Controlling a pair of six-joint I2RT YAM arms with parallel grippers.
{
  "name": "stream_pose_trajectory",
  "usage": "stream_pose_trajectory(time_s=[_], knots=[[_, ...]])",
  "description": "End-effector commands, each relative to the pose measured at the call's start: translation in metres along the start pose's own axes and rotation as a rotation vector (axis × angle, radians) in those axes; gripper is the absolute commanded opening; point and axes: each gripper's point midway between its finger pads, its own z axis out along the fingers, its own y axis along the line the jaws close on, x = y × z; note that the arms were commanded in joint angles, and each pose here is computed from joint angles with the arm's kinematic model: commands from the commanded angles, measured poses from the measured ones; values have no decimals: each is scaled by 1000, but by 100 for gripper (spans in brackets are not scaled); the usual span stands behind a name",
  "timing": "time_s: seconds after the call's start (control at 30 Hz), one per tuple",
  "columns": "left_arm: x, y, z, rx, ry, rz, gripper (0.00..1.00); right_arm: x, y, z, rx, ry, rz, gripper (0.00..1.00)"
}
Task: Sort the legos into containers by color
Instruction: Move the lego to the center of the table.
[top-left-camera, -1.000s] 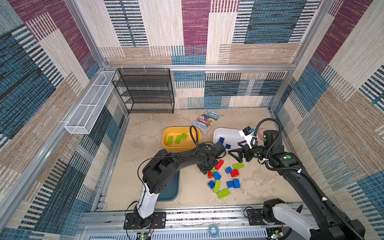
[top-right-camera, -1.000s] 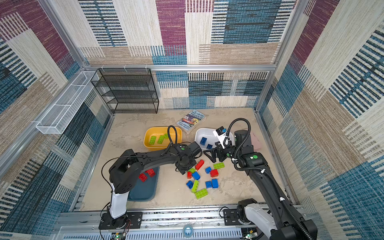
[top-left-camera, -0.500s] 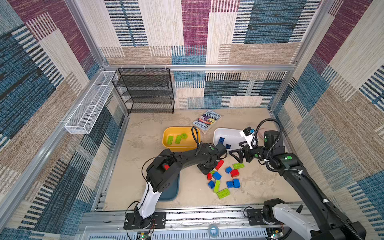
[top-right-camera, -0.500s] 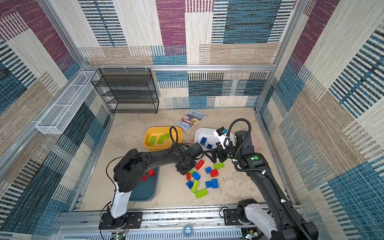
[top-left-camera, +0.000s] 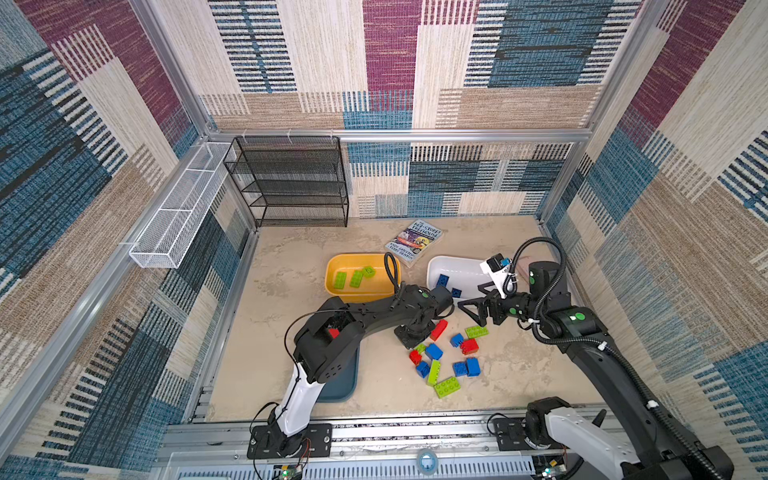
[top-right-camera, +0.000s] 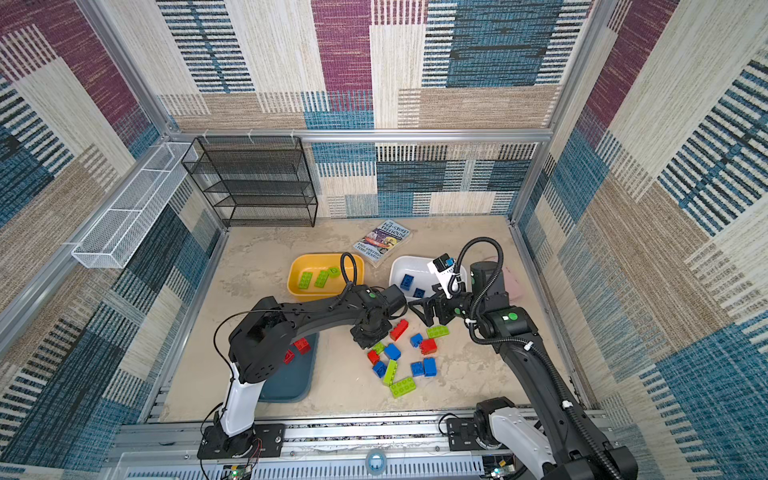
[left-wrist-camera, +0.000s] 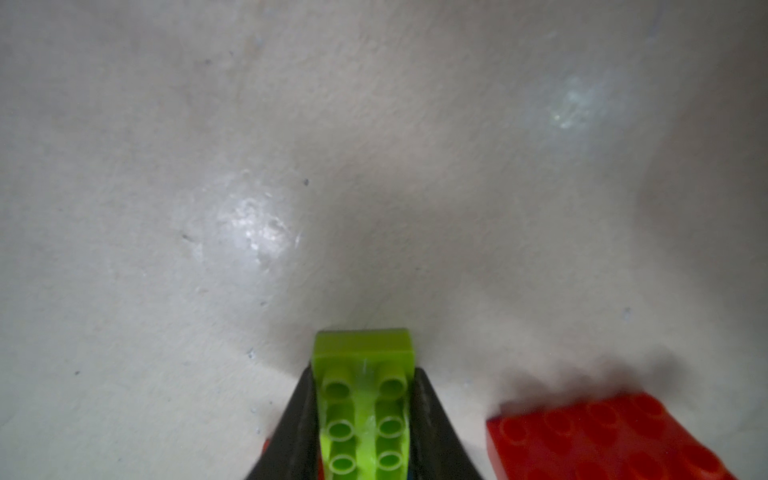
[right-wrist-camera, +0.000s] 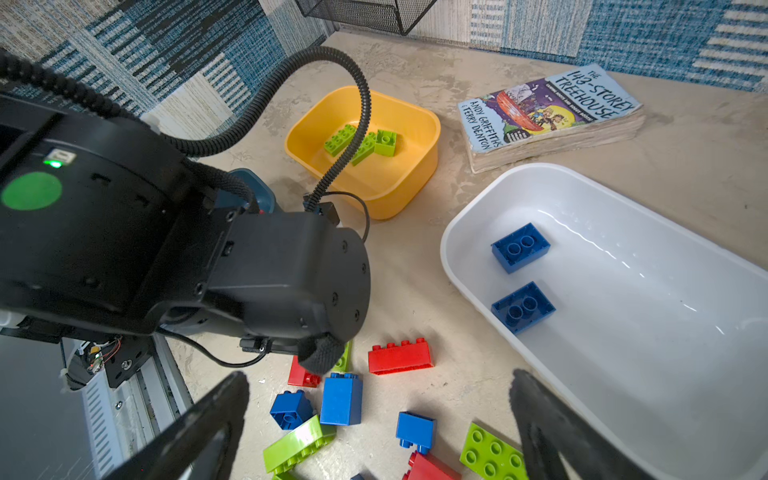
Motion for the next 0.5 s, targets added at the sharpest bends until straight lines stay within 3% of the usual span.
stream_pose_trajectory(time_s=[0.0, 0.3, 0.47], knots=[[-26, 39, 3, -144, -52, 64, 19, -3, -2, -1, 16, -12, -18, 99], [-62, 47, -2, -172, -72, 213, 22, -4, -2, -2, 21, -17, -20, 99], [-57, 47, -5, -158, -42, 224, 33, -5, -2, -2, 19, -19, -17, 99]])
